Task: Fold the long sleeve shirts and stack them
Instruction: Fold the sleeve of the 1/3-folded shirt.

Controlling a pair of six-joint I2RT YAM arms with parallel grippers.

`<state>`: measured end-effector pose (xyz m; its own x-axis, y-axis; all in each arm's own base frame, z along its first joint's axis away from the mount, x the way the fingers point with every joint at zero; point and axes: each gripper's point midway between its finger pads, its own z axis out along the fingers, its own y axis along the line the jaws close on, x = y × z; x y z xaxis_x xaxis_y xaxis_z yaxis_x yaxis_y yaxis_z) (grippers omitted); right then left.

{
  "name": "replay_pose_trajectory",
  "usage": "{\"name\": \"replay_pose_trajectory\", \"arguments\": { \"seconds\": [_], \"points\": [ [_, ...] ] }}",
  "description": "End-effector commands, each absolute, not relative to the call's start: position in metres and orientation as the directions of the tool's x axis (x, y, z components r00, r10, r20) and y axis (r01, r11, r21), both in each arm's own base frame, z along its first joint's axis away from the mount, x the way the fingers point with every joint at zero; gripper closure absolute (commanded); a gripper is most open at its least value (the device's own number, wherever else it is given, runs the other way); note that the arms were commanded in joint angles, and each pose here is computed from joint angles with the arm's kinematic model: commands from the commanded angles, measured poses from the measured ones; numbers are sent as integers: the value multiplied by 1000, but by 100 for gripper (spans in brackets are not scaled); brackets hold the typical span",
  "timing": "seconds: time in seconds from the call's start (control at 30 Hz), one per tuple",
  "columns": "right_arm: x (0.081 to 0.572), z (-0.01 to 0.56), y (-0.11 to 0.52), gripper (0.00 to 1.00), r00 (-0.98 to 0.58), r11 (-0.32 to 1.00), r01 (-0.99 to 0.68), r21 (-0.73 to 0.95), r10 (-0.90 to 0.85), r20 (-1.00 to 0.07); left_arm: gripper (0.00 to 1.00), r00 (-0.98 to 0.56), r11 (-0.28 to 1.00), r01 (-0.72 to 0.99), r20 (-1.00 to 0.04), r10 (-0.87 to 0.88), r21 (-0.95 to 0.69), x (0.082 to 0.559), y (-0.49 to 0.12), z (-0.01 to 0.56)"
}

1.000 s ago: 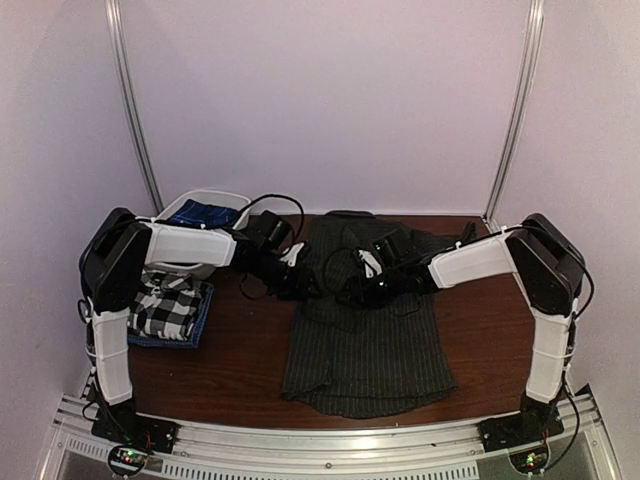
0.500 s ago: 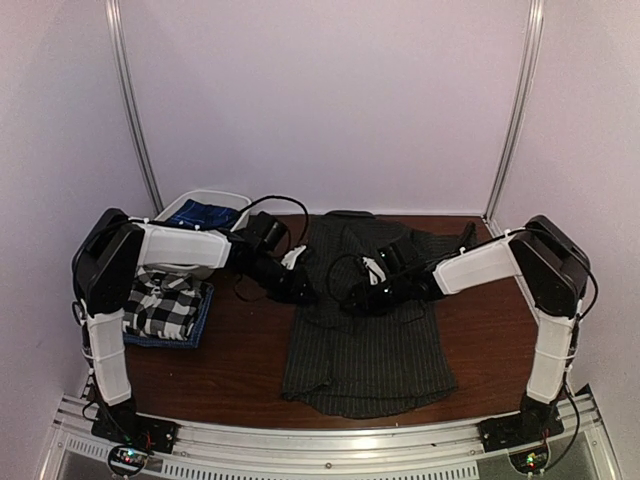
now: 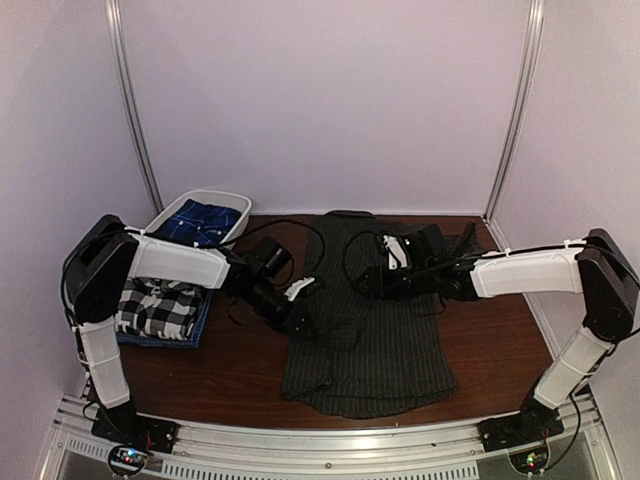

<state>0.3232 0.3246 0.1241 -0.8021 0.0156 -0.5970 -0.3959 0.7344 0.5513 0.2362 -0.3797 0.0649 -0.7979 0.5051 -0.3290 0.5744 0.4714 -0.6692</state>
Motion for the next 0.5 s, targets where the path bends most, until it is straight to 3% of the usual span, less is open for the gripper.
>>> {"name": "replay_pose_trajectory", "arguments": {
  "seconds": [0.0,0.33,0.47],
  "points": [
    [326,128,306,43,-787,805,-318,501,71,-613,87,-773,505,610,-317,549,-611,225,-362,53],
    [309,135,288,38,-805,862,-211,461,114,-582,80,-767,619,641,-356,534,-453,246,-343,66],
    [312,144,283,35,-773,868,-223,444,120,-623,63,-727,583,686,-397,560,-434,244,-341,88]
  ]
}}
